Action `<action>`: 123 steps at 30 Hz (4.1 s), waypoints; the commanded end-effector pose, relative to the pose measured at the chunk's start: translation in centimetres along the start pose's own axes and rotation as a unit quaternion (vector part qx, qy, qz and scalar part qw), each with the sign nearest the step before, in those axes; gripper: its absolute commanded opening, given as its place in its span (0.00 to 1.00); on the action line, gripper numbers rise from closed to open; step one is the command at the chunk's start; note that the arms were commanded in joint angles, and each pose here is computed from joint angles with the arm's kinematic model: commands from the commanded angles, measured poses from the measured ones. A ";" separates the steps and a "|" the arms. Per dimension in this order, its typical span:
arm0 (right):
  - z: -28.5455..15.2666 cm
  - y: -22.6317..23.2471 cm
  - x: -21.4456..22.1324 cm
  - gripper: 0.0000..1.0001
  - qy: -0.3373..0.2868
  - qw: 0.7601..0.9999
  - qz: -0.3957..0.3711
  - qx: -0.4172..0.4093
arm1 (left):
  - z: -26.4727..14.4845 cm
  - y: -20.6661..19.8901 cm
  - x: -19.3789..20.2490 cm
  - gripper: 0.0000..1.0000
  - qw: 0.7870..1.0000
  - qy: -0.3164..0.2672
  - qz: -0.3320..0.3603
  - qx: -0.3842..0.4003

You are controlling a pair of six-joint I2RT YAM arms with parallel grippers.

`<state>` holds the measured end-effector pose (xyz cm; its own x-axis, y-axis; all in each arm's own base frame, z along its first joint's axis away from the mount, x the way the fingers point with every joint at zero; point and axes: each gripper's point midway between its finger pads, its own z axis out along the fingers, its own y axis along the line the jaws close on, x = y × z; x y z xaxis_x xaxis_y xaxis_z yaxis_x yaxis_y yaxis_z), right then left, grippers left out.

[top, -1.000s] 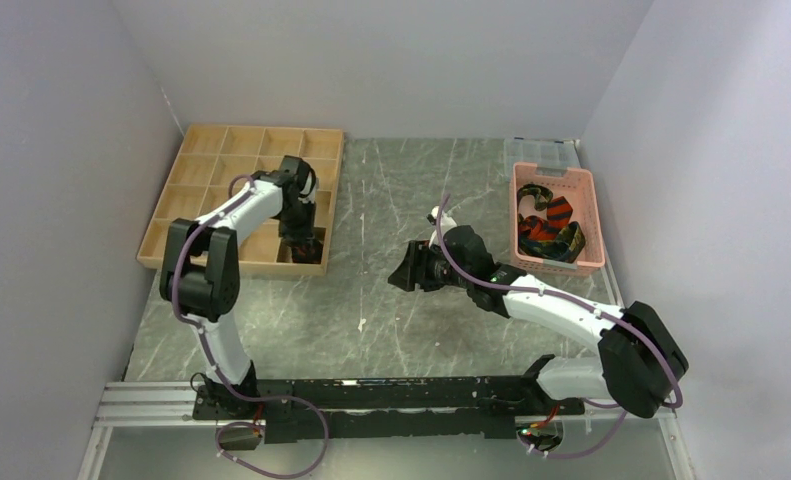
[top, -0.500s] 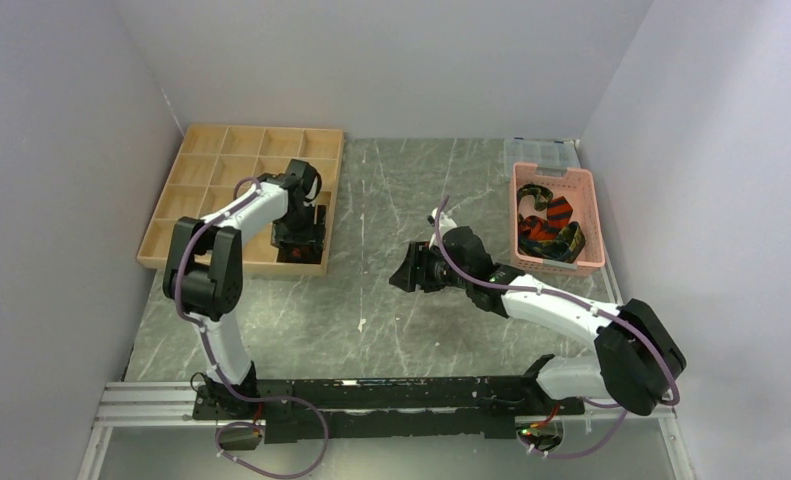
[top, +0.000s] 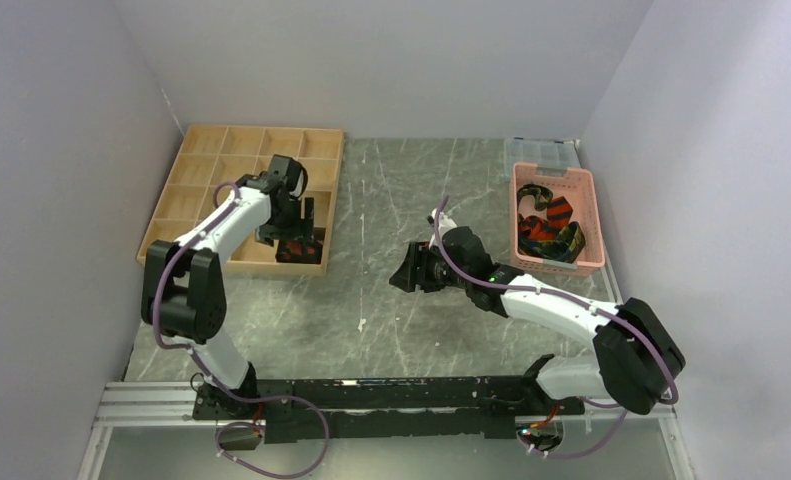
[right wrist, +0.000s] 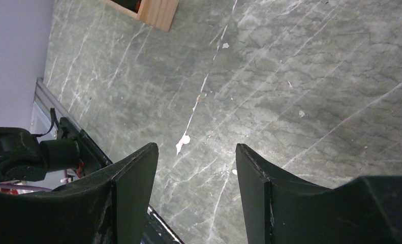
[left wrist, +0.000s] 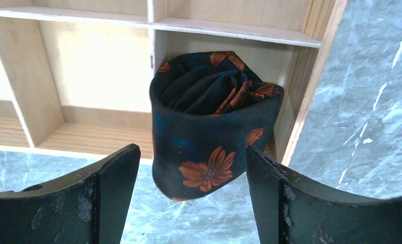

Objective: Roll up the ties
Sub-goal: Place the tie in the storage box, then reset both arms

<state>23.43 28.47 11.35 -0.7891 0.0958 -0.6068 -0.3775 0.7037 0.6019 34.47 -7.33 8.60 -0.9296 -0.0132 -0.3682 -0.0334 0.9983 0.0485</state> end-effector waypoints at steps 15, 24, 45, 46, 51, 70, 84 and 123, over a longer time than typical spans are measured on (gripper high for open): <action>0.5 0.4 -1.0 0.62 -0.017 1.000 -0.006 -0.011 | -1.0 1.4 0.7 0.59 0.990 -0.026 -0.088 0.103; 0.8 0.4 -1.0 0.62 -0.014 1.000 -0.004 -0.011 | -0.3 -1.2 -0.1 0.53 0.981 -0.022 -0.095 0.170; 0.0 0.0 -1.2 0.62 -0.022 1.000 -0.011 0.003 | -3.8 0.5 -1.6 0.77 0.982 -0.084 -0.095 0.138; -0.1 0.0 -1.3 0.62 -0.023 1.000 -0.012 0.004 | -4.3 0.6 -1.7 0.87 0.982 -0.091 -0.096 0.138; -0.9 0.2 -2.2 0.63 -0.035 0.999 -0.025 0.012 | -7.4 0.7 -2.3 0.94 0.973 -0.140 -0.102 0.150; -11.3 1.5 -8.8 1.00 -0.220 0.973 -0.034 0.067 | -15.1 5.0 1.2 0.94 0.938 -0.284 -0.176 0.091; -15.2 0.1 -7.9 1.00 -0.281 0.954 -0.078 0.066 | -16.0 3.3 1.8 0.94 0.911 -0.310 -0.222 0.159; -18.5 -4.5 -18.8 1.00 -0.483 0.812 -0.164 0.285 | -9.5 5.2 -4.5 0.94 0.889 -0.442 -0.104 0.063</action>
<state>29.65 12.72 26.84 0.0544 0.2234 -0.9732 -0.0941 0.9715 0.2177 31.91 -2.48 18.76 -0.3491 -0.3357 -0.8749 -0.1724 0.9407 -0.2922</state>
